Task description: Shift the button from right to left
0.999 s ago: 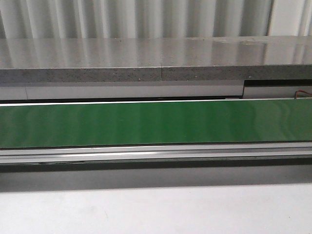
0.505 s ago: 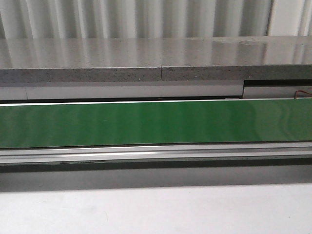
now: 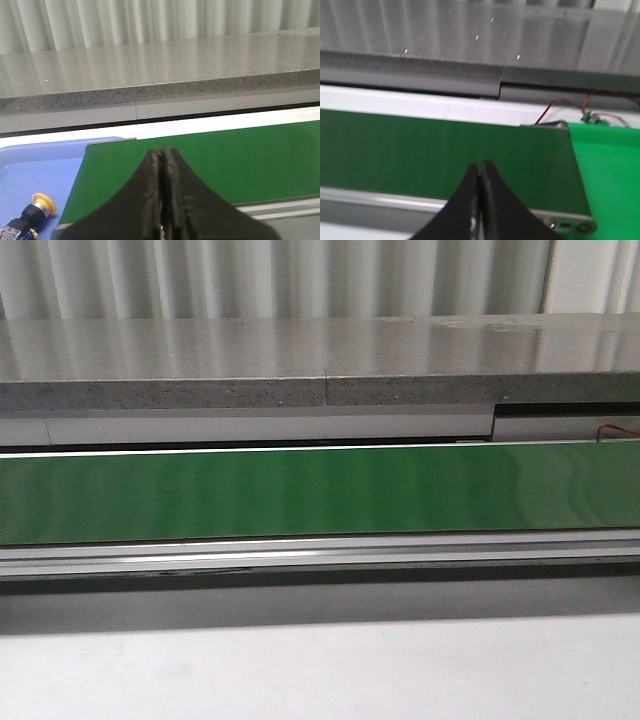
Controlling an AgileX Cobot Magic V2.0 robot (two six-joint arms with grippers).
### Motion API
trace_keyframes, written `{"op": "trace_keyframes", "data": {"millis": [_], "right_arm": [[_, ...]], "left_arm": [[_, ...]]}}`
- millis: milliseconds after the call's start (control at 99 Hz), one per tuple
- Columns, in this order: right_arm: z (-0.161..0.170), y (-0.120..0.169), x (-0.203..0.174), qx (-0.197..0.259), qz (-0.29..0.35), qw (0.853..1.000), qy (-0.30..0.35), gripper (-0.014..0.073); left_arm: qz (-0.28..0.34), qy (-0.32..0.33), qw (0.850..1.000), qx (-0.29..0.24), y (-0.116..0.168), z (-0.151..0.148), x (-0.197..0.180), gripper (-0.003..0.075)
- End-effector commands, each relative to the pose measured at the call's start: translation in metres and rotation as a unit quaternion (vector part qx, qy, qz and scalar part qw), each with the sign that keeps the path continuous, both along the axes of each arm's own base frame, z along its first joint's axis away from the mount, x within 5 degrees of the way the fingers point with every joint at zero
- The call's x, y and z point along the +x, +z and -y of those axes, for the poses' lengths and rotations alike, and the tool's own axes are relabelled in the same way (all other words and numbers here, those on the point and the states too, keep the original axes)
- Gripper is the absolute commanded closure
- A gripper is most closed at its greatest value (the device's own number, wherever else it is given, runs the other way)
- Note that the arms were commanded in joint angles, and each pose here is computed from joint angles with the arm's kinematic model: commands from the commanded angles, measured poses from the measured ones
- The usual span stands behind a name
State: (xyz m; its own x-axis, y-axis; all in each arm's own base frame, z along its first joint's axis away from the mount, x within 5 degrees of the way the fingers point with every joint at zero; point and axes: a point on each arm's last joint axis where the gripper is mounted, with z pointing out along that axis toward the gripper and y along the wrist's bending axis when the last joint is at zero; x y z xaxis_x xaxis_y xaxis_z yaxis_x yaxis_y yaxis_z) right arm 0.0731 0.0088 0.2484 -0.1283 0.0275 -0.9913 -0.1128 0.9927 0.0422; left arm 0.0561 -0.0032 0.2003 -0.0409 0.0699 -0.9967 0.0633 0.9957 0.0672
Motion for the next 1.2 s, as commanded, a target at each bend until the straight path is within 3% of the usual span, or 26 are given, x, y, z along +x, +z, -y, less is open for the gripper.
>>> {"op": "trace_keyframes", "data": {"millis": [0,202,424,1191], "right_arm": [[0.004,0.013,-0.004,-0.002,0.122,0.992,-0.023,0.0662],[0.011,-0.012,-0.010,-0.005,0.127,0.989,-0.073,0.0662],[0.011,-0.036,-0.018,-0.008,0.116,0.990,-0.081,0.0662],[0.011,-0.039,-0.019,-0.010,0.101,0.992,-0.081,0.0662]], "left_arm": [[0.035,-0.001,0.999,-0.008,-0.004,0.000,-0.001,0.0741],[0.035,-0.001,0.999,-0.008,-0.004,0.000,-0.001,0.0741],[0.035,-0.001,0.999,-0.008,-0.004,0.000,-0.001,0.0741],[0.035,-0.001,0.999,-0.008,-0.004,0.000,-0.001,0.0741]]}}
